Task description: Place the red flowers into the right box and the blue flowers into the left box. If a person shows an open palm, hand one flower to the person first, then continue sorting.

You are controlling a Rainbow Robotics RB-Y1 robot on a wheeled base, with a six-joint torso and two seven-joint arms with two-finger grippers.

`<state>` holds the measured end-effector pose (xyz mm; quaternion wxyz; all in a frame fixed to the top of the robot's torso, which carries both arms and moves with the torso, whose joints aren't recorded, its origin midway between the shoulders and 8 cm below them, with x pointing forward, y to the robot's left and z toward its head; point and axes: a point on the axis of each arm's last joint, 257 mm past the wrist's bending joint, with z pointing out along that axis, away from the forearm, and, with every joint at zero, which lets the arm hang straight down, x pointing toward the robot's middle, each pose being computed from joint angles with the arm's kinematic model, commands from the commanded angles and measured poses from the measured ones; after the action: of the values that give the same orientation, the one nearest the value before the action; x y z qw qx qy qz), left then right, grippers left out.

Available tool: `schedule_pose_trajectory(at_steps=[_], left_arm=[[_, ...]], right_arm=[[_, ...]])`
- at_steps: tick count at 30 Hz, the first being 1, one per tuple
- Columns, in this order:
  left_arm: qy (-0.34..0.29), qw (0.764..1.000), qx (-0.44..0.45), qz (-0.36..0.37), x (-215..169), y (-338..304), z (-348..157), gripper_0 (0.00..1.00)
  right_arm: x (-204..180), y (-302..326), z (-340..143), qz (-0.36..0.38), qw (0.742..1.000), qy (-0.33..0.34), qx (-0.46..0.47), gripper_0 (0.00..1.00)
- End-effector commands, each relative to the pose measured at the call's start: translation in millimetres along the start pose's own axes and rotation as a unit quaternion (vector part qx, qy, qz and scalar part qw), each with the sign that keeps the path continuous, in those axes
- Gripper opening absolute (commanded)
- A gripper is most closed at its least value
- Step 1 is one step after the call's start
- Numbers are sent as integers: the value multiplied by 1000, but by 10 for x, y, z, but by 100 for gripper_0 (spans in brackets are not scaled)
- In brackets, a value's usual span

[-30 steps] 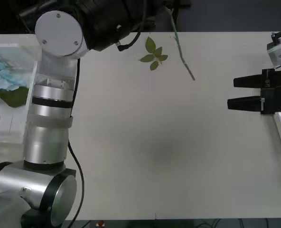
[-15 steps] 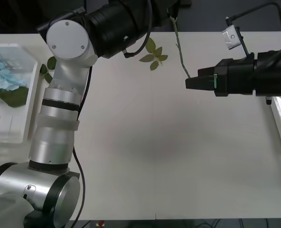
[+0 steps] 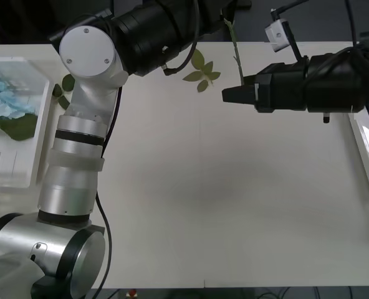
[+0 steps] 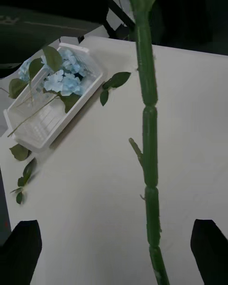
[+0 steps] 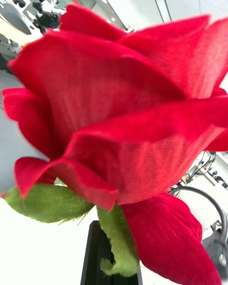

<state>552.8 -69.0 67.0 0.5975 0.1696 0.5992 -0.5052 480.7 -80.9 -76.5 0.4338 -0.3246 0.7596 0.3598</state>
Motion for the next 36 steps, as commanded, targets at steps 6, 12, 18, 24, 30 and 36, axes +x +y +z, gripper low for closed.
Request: schedule_pose_trajectory(at_steps=[6, 12, 18, 24, 30, 36], left_arm=[[-9, 1000, 10, 0, -84, -115, 8, 0], [-9, 1000, 11, -2, -81, -114, 4, 0], [-9, 1000, 11, -3, -82, -117, 4, 0], [-8, 1000, 11, -2, -73, -113, 1, 85], [-3, 999, 27, -16, -19, -192, -6, 100], [30, 999, 34, -11, 98, -89, -368, 100]], right_arm=[[-134, 72, -18, 0, 1000, -7, -3, 0], [-122, 62, -50, 0, 1000, -4, -4, 0], [-127, 59, -84, -4, 1000, -3, -5, 0], [-136, 55, -92, -4, 1000, -5, -5, 0], [-137, 43, -113, -3, 1000, -6, -4, 0], [-146, -38, -249, -4, 1000, -2, 6, 0]])
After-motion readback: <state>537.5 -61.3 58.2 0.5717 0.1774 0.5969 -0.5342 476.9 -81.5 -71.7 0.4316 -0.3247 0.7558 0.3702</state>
